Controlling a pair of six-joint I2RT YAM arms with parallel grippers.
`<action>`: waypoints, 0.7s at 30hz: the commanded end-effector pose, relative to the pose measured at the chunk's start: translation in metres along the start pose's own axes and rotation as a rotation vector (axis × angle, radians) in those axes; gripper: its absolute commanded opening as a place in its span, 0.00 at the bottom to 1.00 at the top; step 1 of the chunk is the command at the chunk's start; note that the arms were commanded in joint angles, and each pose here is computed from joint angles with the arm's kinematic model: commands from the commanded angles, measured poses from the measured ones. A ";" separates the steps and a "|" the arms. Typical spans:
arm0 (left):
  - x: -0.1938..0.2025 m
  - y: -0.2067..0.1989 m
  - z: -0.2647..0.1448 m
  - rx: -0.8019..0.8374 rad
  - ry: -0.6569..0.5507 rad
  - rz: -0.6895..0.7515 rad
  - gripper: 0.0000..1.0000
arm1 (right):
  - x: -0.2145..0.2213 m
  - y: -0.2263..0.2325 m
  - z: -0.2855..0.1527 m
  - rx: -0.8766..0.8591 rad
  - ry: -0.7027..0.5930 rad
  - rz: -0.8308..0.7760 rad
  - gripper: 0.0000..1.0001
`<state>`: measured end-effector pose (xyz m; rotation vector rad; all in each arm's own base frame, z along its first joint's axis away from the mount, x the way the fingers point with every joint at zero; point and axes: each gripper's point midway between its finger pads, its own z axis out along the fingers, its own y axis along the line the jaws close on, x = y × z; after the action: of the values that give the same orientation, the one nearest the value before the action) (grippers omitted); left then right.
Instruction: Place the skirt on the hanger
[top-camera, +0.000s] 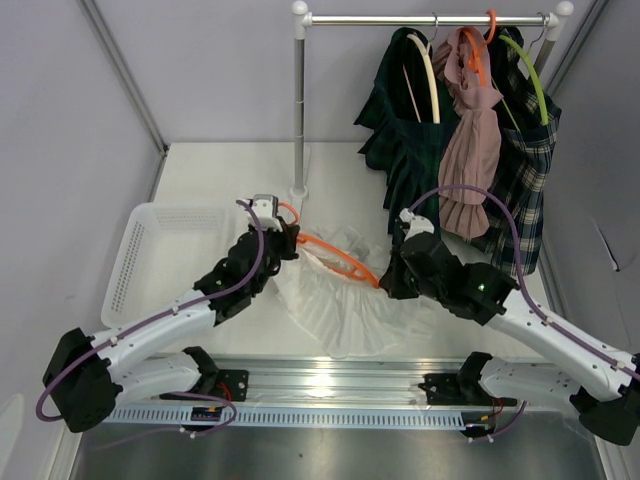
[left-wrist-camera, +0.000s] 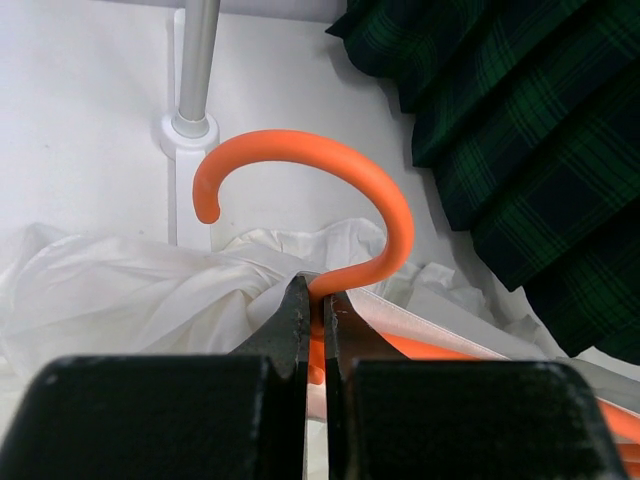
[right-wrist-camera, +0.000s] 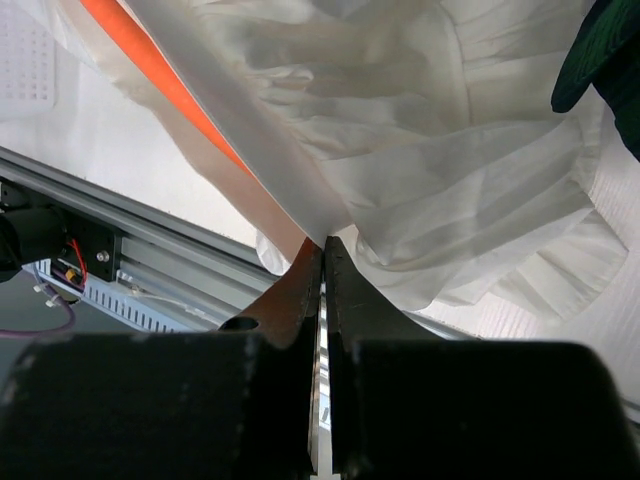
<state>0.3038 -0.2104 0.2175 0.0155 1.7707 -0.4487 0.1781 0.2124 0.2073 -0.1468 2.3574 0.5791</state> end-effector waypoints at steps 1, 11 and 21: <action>-0.038 0.012 -0.005 -0.070 -0.126 0.015 0.00 | -0.016 0.003 -0.011 0.024 -0.012 -0.027 0.00; -0.075 -0.032 -0.020 0.052 -0.168 0.057 0.00 | -0.053 0.040 -0.016 -0.016 -0.046 -0.070 0.00; -0.099 -0.072 -0.035 0.223 -0.176 0.048 0.00 | -0.098 0.076 -0.031 -0.072 -0.108 -0.099 0.00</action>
<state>0.2882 -0.2310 0.2910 0.1275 1.6363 -0.4872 0.2076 0.2558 0.2922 -0.2437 2.2802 0.5886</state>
